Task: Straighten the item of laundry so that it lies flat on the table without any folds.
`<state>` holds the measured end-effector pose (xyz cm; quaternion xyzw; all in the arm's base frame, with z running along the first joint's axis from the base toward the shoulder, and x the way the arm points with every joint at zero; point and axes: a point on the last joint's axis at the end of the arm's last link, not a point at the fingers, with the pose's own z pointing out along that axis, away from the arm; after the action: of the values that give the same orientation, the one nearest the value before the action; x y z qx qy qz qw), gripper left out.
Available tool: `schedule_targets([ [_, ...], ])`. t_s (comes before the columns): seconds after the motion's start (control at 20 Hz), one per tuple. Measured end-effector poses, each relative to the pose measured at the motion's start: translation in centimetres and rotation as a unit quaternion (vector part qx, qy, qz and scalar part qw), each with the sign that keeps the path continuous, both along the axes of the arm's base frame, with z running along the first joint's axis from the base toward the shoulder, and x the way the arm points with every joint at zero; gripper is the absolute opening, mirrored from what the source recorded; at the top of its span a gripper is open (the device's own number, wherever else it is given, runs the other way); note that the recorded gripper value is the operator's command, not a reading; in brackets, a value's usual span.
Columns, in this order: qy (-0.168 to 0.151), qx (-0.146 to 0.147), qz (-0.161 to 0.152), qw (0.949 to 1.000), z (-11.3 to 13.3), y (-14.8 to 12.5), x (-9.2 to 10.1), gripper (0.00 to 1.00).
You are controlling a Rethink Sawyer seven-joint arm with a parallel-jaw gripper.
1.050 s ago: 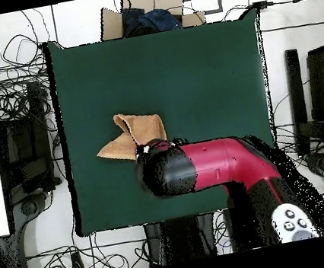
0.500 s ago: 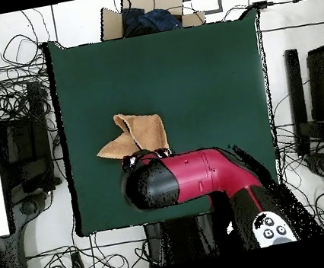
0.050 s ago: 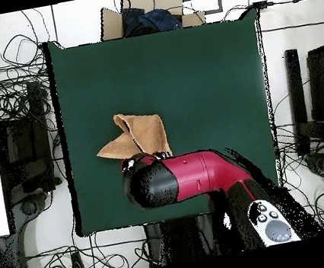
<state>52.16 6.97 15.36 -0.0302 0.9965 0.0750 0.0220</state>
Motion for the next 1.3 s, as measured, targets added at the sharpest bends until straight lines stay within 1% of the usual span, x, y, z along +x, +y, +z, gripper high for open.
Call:
schedule_targets([
  [0.3, -0.002, 0.02, -0.012, 0.9997, -2.7, 0.3, -0.3, 1.0],
  [0.45, 0.006, 0.023, -0.02, 0.9995, -3.8, 0.0, -0.7, 1.0],
  [0.65, 0.017, 0.028, -0.027, 0.9991, -4.6, -0.5, -1.1, 1.0],
  [0.8, 0.017, 0.028, -0.038, 0.9988, -4.7, -1.5, -1.1, 1.0],
  [1.05, 0.011, 0.025, -0.068, 0.9973, -4.3, -4.8, -0.6, 1.0],
  [1.3, 0.012, 0.026, -0.077, 0.9967, -4.3, -5.7, -0.6, 1.0],
])
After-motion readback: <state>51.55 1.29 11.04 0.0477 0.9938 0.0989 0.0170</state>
